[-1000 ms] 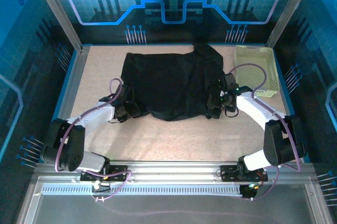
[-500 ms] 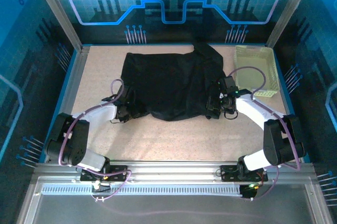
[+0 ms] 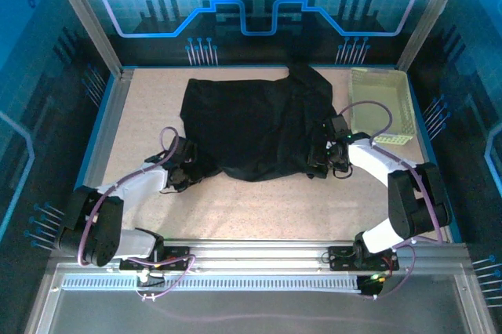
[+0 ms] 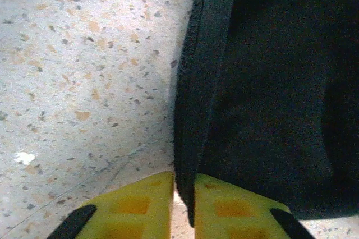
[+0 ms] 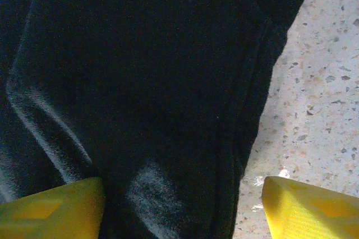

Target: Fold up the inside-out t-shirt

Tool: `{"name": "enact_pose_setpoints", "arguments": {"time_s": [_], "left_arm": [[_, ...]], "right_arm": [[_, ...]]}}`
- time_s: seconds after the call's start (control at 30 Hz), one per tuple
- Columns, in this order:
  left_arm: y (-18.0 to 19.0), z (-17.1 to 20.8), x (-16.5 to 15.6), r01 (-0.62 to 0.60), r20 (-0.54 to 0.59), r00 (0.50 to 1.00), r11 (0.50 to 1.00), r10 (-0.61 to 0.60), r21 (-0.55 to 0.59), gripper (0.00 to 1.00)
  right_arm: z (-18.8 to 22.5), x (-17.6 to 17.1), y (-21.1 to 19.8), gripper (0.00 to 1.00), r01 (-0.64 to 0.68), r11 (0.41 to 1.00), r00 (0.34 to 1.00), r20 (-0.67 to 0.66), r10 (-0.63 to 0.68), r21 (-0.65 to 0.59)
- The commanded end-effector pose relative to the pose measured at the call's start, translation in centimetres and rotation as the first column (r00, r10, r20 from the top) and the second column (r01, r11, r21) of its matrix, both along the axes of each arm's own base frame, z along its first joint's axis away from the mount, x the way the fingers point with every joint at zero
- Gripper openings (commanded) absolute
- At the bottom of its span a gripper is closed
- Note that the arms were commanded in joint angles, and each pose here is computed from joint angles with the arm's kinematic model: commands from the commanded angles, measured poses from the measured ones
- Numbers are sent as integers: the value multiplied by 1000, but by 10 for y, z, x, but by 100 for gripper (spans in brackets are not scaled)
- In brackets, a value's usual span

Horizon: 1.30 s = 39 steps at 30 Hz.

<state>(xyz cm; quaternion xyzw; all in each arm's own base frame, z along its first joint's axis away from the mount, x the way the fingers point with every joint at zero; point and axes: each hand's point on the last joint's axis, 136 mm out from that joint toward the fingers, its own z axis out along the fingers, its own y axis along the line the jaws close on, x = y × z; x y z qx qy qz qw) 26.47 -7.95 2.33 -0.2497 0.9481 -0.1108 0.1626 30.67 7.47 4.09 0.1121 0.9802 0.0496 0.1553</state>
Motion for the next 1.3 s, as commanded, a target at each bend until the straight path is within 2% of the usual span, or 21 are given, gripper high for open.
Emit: {"name": "enact_pose_setpoints", "arguments": {"time_s": [0.0,0.1,0.2,0.27,0.33,0.37,0.4,0.57,0.7,0.8,0.87,0.97,1.1,1.17,1.2,1.23,1.27], "left_arm": [[-9,-5,0,16,-8,1000,999,-16,-39,12],[-10,-5,4,16,-3,1000,999,-16,-38,6],[-9,0,7,21,8,1000,999,-21,-33,0],[-7,9,8,27,31,999,999,-27,-18,0],[-2,26,11,29,94,995,1000,-29,3,0],[1,36,11,27,125,992,1000,-29,15,0],[6,47,11,24,164,986,999,-29,33,0],[35,113,5,-55,388,922,993,9,106,0],[61,163,-4,-168,564,823,978,69,126,0],[74,193,-1,-236,650,751,966,114,102,0],[80,205,9,-269,678,724,958,131,103,0],[86,197,46,-280,627,763,955,156,103,0],[86,147,105,-220,410,899,969,156,114,0],[84,119,130,-177,294,946,978,139,107,0],[81,105,141,-155,245,961,984,128,91,0],[77,89,151,-130,198,974,989,114,69,5],[74,76,160,-109,152,983,993,102,41,11]], "right_arm": [[-1,5,-4,75,33,999,999,3,-33,-4],[-4,4,2,71,22,1000,1000,-10,-22,22],[-1,2,12,56,-5,997,1000,1,5,71],[12,1,10,35,-10,998,1000,20,9,64],[34,-2,1,9,-7,1000,997,71,5,22],[44,-3,-5,2,1,1000,995,97,0,-3],[58,-5,-11,0,9,1000,990,138,-6,-26],[140,-15,-43,0,74,994,940,338,-41,-85],[201,-26,-62,0,117,990,880,471,-66,-79],[240,-28,-63,0,114,992,836,545,-67,-52],[257,-21,-63,0,112,993,818,572,-65,-47],[247,8,-60,0,103,993,845,532,-60,-51],[198,61,-52,0,99,994,916,395,-69,-56],[173,85,-46,0,89,995,943,324,-68,-51],[163,97,-43,3,84,995,952,300,-66,-48],[153,106,-42,13,83,995,957,283,-65,-51],[146,115,-43,31,90,994,961,268,-72,-55]]}}
